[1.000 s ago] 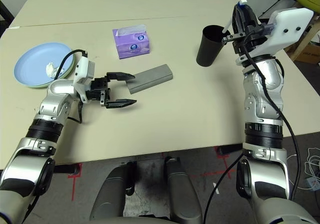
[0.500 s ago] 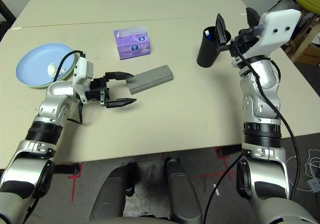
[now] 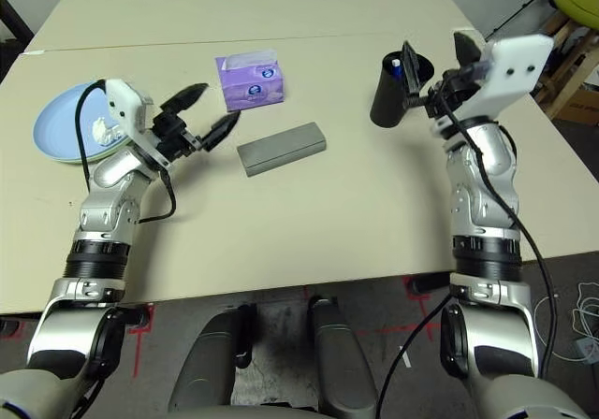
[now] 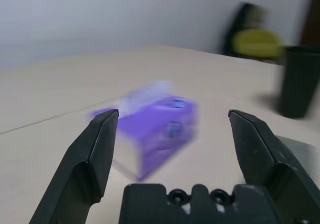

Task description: Organize and tidy the items on the table.

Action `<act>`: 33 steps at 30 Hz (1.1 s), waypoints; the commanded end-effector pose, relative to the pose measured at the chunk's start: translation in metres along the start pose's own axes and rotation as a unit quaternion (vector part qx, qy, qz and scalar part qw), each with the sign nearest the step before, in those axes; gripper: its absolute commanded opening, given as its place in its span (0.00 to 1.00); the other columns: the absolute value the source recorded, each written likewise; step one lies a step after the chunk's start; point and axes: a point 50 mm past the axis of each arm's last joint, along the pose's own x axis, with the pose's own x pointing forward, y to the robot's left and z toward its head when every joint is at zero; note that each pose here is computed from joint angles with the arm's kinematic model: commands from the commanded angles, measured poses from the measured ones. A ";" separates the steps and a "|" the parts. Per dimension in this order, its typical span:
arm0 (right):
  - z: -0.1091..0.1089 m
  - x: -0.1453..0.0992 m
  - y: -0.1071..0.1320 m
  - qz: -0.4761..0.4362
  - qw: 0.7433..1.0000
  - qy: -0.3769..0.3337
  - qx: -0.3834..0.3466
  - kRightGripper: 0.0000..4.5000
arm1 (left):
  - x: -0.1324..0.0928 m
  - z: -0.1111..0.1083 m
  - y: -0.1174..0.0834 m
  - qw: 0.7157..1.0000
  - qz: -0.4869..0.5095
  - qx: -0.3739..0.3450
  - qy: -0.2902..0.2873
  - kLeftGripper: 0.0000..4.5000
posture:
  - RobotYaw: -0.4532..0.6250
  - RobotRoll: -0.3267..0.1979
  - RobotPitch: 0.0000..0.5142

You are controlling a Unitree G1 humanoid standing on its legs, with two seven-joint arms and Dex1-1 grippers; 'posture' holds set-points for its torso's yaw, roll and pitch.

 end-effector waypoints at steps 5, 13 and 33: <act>-0.013 -0.031 -0.010 -0.054 0.998 0.028 -0.024 0.99 | -0.022 -0.001 0.021 0.992 0.122 0.017 0.015 1.00 | 0.51 0.62 0.37; -0.030 -0.029 -0.011 -0.007 0.999 0.048 0.003 0.99 | -0.046 -0.007 0.032 0.985 0.164 0.040 0.025 1.00 | 0.52 0.62 0.35; -0.034 -0.020 -0.032 0.014 0.996 0.091 -0.007 0.99 | -0.105 -0.004 0.071 0.942 0.308 0.122 0.047 1.00 | 0.54 0.62 0.33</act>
